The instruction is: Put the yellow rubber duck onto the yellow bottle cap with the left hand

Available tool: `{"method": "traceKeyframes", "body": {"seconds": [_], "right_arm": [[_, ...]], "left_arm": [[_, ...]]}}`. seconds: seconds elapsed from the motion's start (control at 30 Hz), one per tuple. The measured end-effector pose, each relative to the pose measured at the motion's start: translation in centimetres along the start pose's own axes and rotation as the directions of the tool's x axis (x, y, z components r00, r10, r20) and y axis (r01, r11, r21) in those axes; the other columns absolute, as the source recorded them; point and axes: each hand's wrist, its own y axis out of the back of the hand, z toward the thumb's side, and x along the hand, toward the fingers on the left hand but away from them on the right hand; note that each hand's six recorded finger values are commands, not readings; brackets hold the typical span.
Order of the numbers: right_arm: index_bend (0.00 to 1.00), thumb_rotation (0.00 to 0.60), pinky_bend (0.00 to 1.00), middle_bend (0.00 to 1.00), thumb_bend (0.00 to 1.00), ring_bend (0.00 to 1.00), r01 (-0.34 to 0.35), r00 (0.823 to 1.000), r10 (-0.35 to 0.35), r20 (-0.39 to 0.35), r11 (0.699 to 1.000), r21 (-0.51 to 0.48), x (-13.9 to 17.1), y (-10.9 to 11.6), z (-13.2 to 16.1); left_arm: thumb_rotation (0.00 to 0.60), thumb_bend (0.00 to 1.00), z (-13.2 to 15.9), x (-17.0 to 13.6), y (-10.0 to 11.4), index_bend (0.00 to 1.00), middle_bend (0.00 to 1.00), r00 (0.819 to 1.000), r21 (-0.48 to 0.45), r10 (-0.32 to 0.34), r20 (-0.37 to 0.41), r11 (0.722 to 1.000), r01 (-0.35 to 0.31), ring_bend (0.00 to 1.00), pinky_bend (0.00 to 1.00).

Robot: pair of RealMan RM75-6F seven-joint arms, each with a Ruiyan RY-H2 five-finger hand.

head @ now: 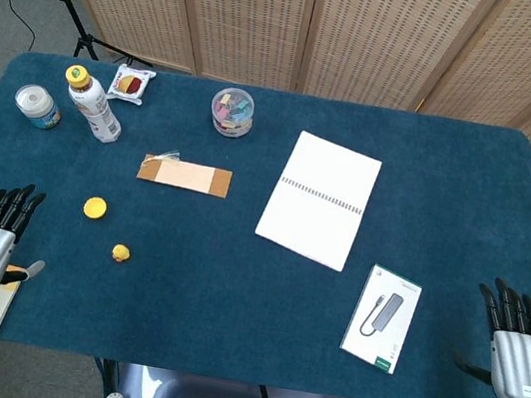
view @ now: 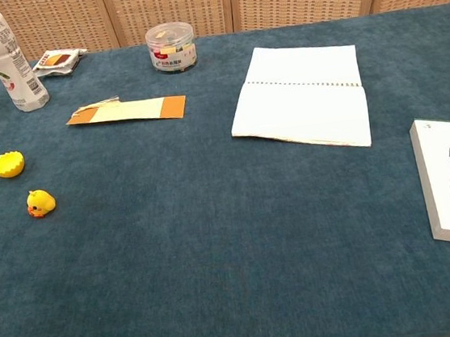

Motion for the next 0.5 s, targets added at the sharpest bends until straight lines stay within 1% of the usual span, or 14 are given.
{"method": "traceKeyframes", "body": {"seconds": [0.27, 0.5], "right_arm": [[0.0, 0.6, 0.0, 0.0, 0.0, 0.0, 0.01, 1.0, -0.01, 0.001, 1.0, -0.005, 0.19, 0.23, -0.11], [0.0, 0.6, 0.0, 0.0, 0.0, 0.0, 0.007, 1.0, -0.007, 0.002, 1.0, -0.003, 0.17, 0.16, -0.06]], "left_arm": [[0.6, 0.14, 0.29, -0.04, -0.23, 0.0, 0.0, 1.0, 0.006, -0.004, 0.005, 1.0, 0.004, 0.0, 0.0], [0.6, 0.14, 0.6, 0.34, -0.35, 0.0, 0.0, 1.0, -0.012, -0.008, 0.005, 1.0, 0.008, 0.0, 0.0]]}}
